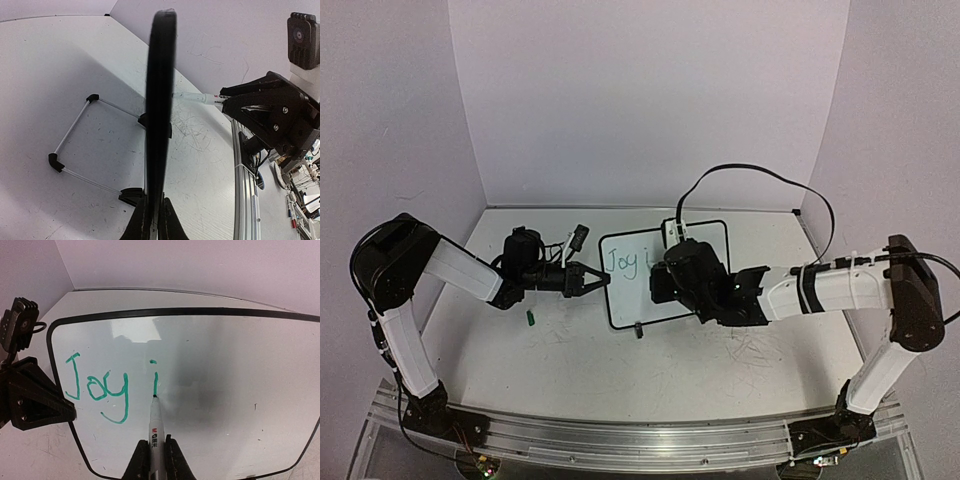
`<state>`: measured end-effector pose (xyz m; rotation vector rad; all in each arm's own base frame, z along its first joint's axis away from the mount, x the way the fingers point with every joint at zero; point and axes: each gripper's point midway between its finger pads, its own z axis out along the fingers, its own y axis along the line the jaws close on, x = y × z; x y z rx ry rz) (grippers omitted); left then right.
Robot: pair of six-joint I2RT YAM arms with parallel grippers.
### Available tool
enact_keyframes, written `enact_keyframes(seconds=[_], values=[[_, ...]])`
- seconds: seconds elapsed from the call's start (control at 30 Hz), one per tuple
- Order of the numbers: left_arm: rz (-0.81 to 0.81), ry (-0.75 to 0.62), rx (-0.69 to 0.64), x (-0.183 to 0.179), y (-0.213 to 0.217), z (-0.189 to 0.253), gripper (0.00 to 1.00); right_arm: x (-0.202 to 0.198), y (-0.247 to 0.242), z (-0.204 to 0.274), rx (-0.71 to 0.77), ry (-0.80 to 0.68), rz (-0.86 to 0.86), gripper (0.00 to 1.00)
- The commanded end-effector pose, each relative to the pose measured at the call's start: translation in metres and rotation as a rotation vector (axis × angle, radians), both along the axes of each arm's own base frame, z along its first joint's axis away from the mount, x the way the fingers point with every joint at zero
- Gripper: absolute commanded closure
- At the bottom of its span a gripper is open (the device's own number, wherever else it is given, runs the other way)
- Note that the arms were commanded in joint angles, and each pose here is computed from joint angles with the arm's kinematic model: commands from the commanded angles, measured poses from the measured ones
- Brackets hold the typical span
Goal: Write a sentence on the whiteboard
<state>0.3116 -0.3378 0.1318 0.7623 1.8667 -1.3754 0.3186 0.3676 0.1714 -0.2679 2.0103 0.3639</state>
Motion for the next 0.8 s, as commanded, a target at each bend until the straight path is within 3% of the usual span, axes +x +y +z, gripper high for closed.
enact_keyframes(seconds=[0.0,0.37,0.77], values=[[-0.041,-0.058,-0.032,-0.01,-0.003,0.019,1.0,-0.003,-0.004,-0.004,0.002,0.016,-0.011,1.0],[-0.04,-0.057,-0.031,-0.01,-0.003,0.019,1.0,-0.004,-0.009,0.037,0.073,-0.039,-0.012,1.0],[-0.039,-0.059,-0.031,-0.01,-0.003,0.019,1.0,0.011,-0.005,0.045,0.042,-0.081,-0.024,1.0]])
